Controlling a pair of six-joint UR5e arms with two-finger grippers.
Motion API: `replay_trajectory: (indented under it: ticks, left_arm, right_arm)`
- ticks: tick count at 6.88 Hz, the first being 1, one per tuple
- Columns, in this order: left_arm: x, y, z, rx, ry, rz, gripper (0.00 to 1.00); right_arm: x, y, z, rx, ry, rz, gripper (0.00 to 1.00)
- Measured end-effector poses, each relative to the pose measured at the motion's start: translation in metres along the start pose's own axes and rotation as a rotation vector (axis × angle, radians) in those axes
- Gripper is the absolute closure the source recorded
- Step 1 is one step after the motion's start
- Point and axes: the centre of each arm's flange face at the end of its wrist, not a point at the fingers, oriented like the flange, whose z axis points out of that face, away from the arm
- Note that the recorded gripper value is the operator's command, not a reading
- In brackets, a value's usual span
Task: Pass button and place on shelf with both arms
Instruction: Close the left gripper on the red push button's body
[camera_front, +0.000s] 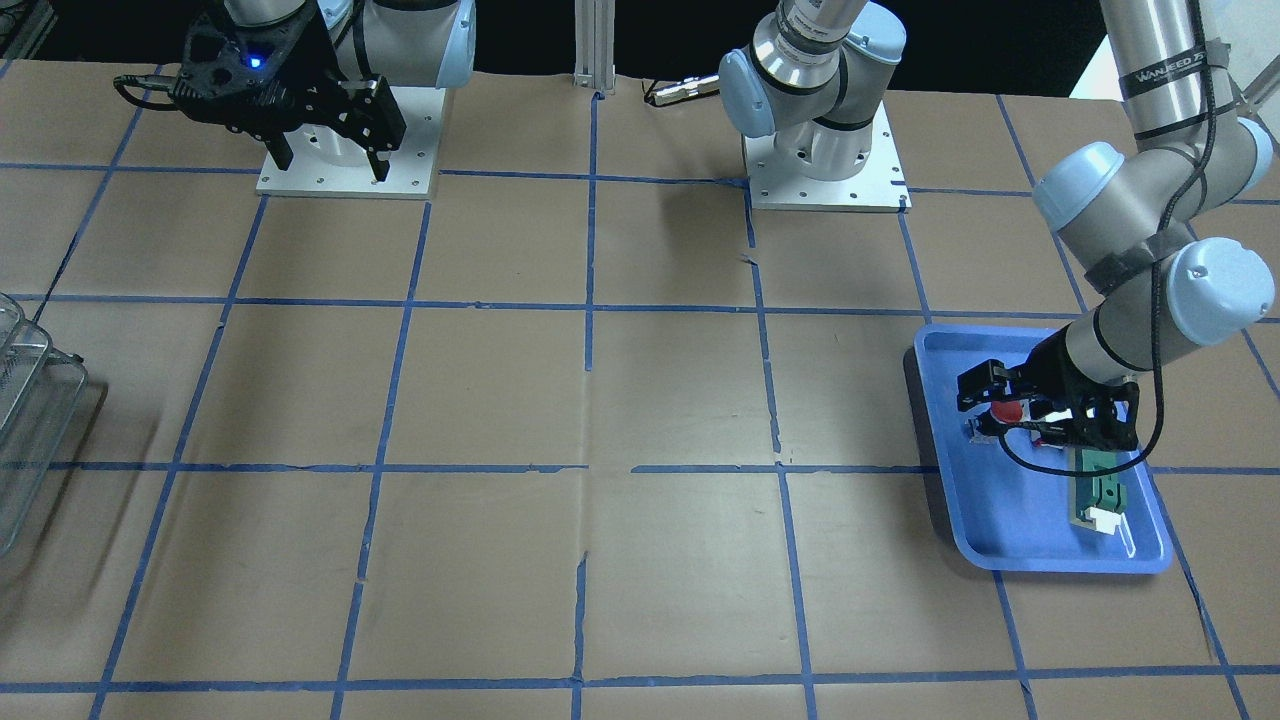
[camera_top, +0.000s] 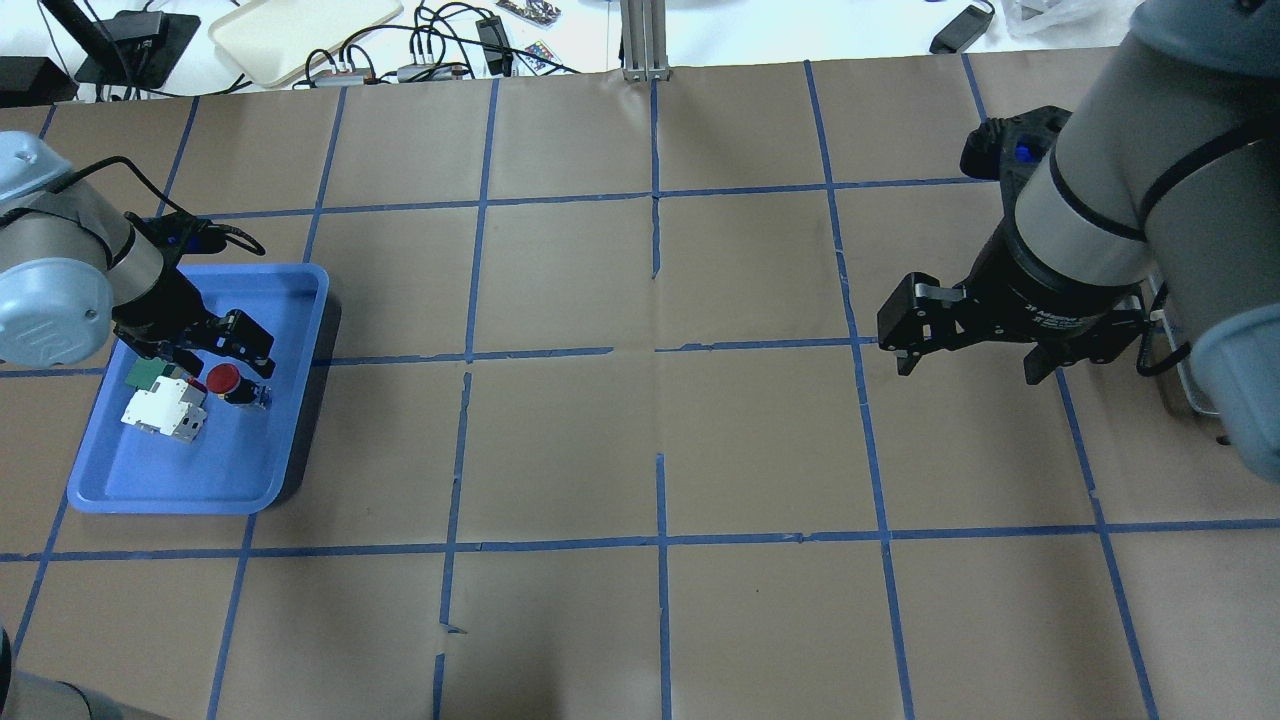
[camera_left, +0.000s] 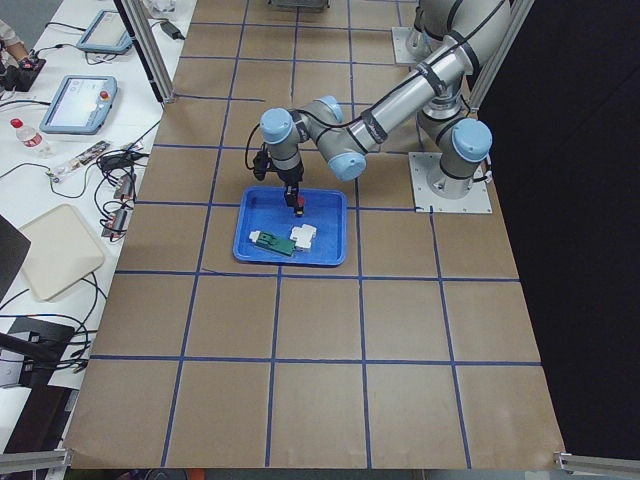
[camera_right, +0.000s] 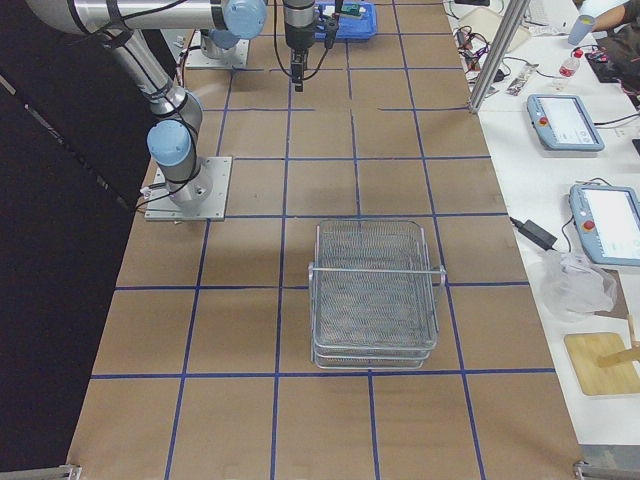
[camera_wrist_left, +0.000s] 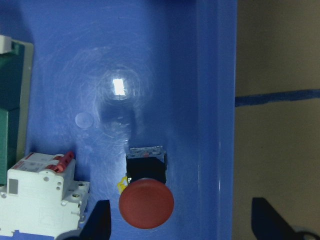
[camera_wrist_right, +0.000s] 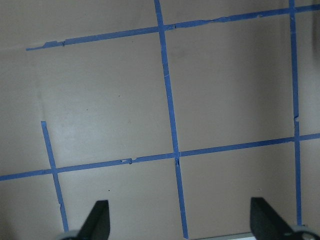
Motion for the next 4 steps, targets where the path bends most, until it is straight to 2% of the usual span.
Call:
replay_trajectory:
  ticks: [1,2,3,4]
  left_arm:
    - [-0.0045,0.0006,0.0054,-0.003,0.003,-0.006,0.00]
    - [-0.0067,0.0009,0.0097,-0.008,0.006,-0.010,0.23]
    - [-0.0078,0.0005,0.0118,-0.008,0.006,-0.013,0.63]
    - [-0.0085,-0.0004,0.0118,-0.003,0.003,-0.014,0.97]
  right_arm:
    - [0.0003,-0.0008,0.0010,-0.002,0.002,-0.004,0.00]
    - [0.0008,-0.0016,0.0020,-0.005,0.005,-0.006,0.00]
    - [0.0013,-0.0032,0.0035,-0.008,0.008,-0.007,0.00]
    - [0.0014,-0.0059,0.0060,-0.012,0.010,-0.004,0.00]
